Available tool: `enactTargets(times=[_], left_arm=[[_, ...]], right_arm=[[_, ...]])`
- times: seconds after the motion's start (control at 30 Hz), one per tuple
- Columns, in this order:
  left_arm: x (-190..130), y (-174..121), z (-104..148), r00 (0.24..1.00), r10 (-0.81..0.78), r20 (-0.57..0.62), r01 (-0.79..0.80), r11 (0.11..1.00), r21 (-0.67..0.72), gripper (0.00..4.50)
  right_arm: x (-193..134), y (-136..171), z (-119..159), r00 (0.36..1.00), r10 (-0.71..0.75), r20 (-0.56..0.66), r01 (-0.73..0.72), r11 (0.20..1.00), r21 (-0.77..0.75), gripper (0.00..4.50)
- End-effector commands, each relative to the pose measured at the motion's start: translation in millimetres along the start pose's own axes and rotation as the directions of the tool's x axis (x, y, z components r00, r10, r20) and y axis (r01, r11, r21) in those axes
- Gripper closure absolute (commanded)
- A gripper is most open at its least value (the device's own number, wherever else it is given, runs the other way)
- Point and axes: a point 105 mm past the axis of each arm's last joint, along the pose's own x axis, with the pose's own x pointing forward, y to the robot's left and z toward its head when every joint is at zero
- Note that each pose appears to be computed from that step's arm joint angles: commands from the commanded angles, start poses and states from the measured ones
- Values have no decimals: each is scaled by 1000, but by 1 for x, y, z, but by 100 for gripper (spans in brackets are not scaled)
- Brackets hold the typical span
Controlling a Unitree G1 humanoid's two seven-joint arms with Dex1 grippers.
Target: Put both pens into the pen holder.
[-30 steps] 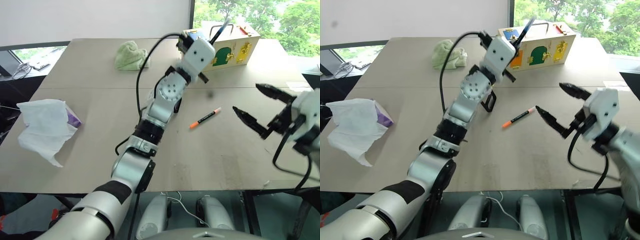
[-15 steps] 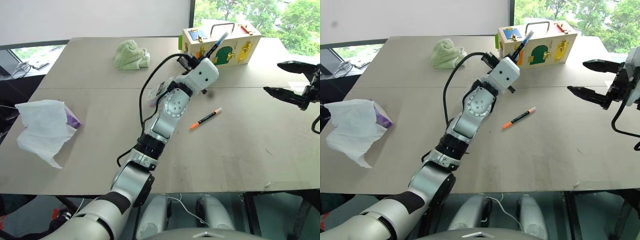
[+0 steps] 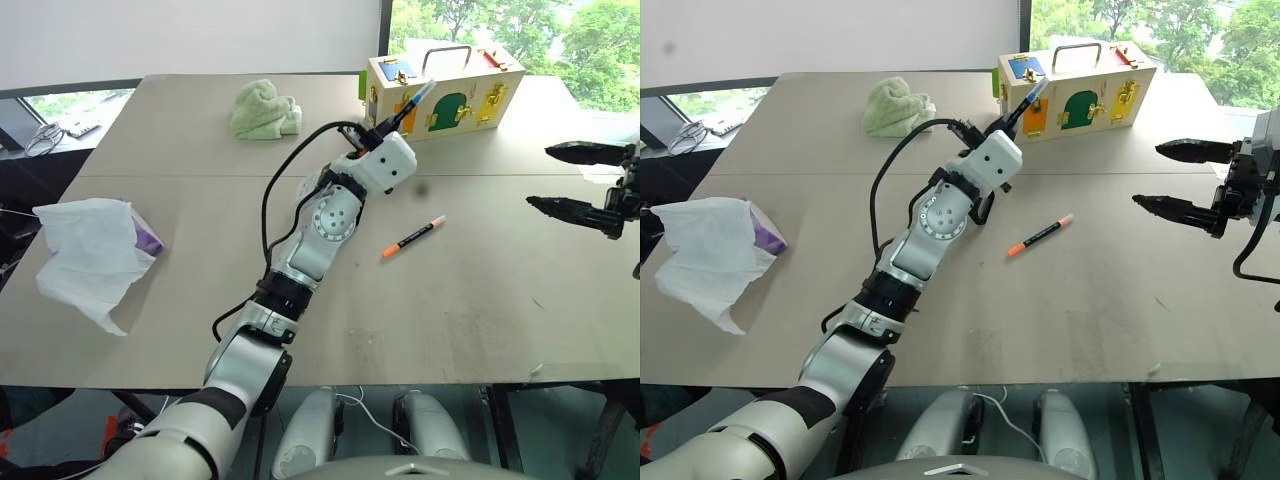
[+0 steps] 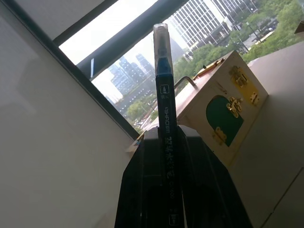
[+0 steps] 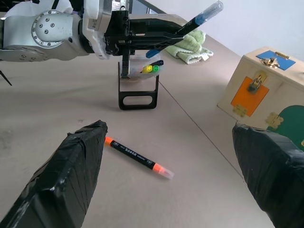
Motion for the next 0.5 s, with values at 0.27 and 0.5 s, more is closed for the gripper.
enactTargets(times=[0.27, 0.5], left_arm=[[-2, 20, -13, 996, 64, -58, -65, 998, -24, 179], [3, 17, 15, 999, 26, 44, -14, 971, -237, 3]], right_arm=[[-9, -4, 25, 999, -25, 29, 27, 995, -95, 0], [-8, -5, 22, 999, -41, 25, 43, 994, -99, 0]])
